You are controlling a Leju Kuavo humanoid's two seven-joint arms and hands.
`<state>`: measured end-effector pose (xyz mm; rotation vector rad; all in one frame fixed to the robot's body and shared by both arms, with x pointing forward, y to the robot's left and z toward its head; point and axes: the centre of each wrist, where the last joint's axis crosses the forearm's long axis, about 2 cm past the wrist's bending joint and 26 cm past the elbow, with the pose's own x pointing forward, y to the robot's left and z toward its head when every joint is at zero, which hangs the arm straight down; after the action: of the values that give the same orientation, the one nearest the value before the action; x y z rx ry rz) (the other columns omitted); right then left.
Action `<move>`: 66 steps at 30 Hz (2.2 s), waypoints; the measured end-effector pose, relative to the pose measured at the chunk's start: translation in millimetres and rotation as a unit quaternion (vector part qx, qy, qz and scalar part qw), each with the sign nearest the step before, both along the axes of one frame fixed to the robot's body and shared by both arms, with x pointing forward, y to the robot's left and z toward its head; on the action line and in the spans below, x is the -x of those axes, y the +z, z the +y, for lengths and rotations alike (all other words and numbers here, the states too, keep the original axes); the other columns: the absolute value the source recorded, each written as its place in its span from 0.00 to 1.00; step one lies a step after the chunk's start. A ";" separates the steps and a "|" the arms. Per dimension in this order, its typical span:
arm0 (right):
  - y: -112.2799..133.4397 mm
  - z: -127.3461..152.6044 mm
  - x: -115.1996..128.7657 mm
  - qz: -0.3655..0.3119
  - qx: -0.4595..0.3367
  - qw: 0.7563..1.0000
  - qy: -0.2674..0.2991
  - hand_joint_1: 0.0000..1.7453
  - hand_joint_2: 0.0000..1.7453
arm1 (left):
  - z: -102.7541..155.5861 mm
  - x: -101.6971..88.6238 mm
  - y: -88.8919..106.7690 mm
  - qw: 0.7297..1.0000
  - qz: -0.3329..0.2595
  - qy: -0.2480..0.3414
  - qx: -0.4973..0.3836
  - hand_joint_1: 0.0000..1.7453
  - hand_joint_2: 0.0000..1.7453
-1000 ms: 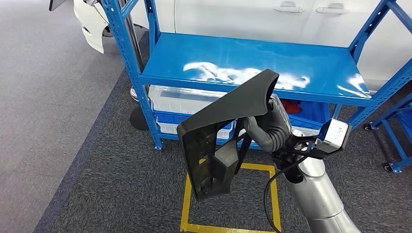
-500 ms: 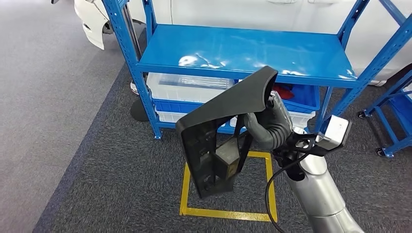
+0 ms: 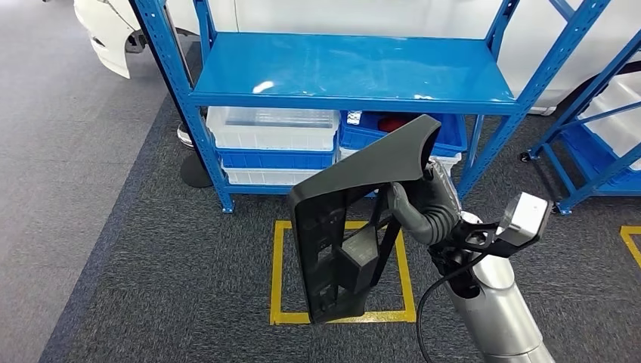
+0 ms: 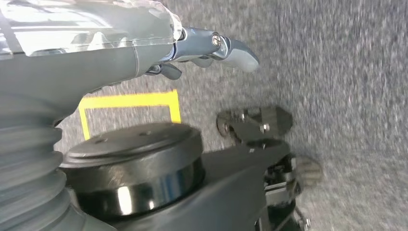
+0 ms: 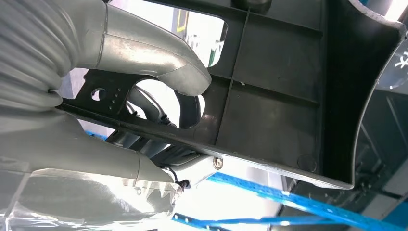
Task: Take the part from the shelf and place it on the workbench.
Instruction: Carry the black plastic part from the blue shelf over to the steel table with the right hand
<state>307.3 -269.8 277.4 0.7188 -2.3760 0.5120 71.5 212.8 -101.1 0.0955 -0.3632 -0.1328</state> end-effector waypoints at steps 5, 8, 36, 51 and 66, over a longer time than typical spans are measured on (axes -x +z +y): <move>-3.1 -2.1 2.0 0.007 0.001 1.000 -0.004 1.00 1.00 | -0.3 2.7 -0.4 1.000 0.003 0.000 0.001 0.00 1.00; -3.2 -3.0 2.5 0.007 0.001 1.000 -0.006 1.00 1.00 | -0.5 1.7 -0.2 1.000 0.002 -0.001 0.001 0.00 1.00; -75.6 -41.1 82.8 -0.031 0.042 0.987 -0.152 1.00 1.00 | 16.9 16.4 -4.6 0.999 0.008 0.000 -0.032 0.00 1.00; -82.4 -42.4 105.5 -0.024 0.050 0.981 -0.186 1.00 1.00 | 25.1 12.4 -4.8 0.998 -0.007 -0.023 -0.055 0.00 1.00; -91.5 -27.3 112.4 -0.028 0.044 0.971 -0.235 1.00 1.00 | 34.5 9.6 -5.2 0.996 0.014 -0.033 -0.076 0.00 1.00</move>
<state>194.9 -297.1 185.9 0.0896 -2.4460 0.4285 61.9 247.3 -106.3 0.2319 -0.3288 -0.2259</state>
